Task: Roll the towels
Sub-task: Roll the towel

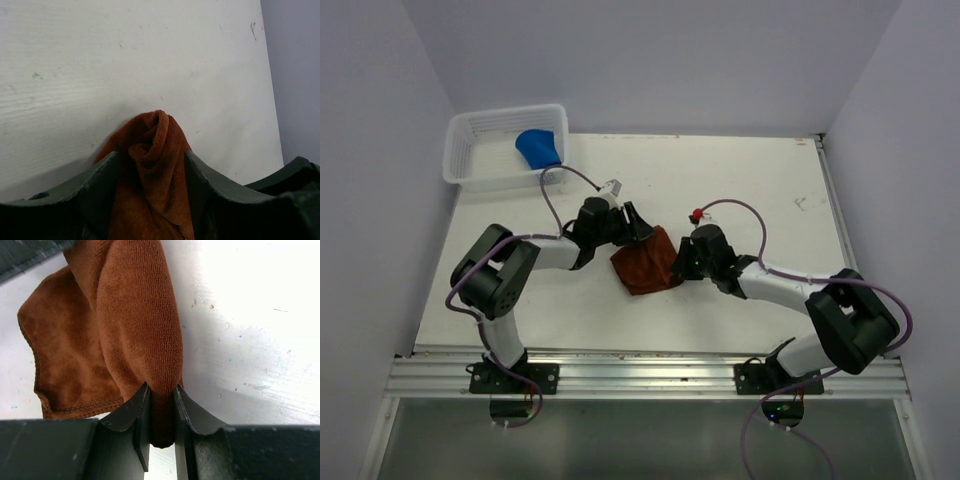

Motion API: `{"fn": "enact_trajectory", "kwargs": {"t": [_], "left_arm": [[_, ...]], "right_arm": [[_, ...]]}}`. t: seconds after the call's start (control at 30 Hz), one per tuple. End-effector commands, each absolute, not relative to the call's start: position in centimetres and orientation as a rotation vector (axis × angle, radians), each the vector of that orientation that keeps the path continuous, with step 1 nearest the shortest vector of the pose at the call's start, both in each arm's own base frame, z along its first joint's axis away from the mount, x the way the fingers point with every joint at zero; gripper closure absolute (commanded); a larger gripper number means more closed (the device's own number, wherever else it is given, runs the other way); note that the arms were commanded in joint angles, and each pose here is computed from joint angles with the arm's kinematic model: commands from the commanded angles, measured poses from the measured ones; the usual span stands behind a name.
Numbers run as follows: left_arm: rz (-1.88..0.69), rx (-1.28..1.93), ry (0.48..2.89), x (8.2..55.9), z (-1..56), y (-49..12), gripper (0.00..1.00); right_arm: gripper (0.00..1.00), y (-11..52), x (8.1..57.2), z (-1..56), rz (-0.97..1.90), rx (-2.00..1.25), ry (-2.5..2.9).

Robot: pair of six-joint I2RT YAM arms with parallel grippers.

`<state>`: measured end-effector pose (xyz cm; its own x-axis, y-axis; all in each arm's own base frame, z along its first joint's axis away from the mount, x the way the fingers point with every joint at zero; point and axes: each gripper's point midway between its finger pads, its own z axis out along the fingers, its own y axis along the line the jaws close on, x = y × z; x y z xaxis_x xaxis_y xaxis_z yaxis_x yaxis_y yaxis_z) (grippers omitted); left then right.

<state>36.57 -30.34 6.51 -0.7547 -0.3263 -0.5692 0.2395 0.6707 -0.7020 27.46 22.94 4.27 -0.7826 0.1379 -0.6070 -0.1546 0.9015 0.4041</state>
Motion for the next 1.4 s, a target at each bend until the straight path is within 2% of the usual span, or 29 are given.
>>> {"fn": "enact_trajectory", "kwargs": {"t": [0.0, 0.07, 0.13, 0.33, 0.7, 1.07, 1.37], "left_arm": [[-0.930, -0.118, 2.153, 38.9, 9.1, -28.1, 0.38], [-0.897, -0.131, 2.190, 38.7, 8.9, -27.4, 0.27], [-0.884, -0.148, 2.195, 39.2, 9.4, -26.7, 0.21], [-0.911, -0.152, 2.209, 38.3, 11.1, -26.3, 0.13], [-1.000, -0.160, 2.140, 36.5, 13.6, -26.8, 0.08], [-1.132, -0.127, 2.245, 35.0, 12.7, -31.4, 0.06], [-1.118, -0.074, 2.336, 34.0, 9.8, -33.3, 0.05]], "right_arm": [[1.00, 22.7, 28.1, 5.6, 0.491, -0.088, 2.394], [1.00, 22.6, 28.0, 5.7, 0.454, -0.118, 2.395], [1.00, 22.9, 27.8, 6.0, 0.416, -0.161, 2.391], [1.00, 23.7, 27.2, 5.9, 0.267, -0.256, 2.363], [1.00, 22.9, 27.8, 6.2, 0.056, -0.238, 2.312], [1.00, 23.0, 28.1, 8.3, -0.136, -0.289, 2.151], [1.00, 24.4, 27.3, 8.9, -0.238, -0.385, 2.059]]}}
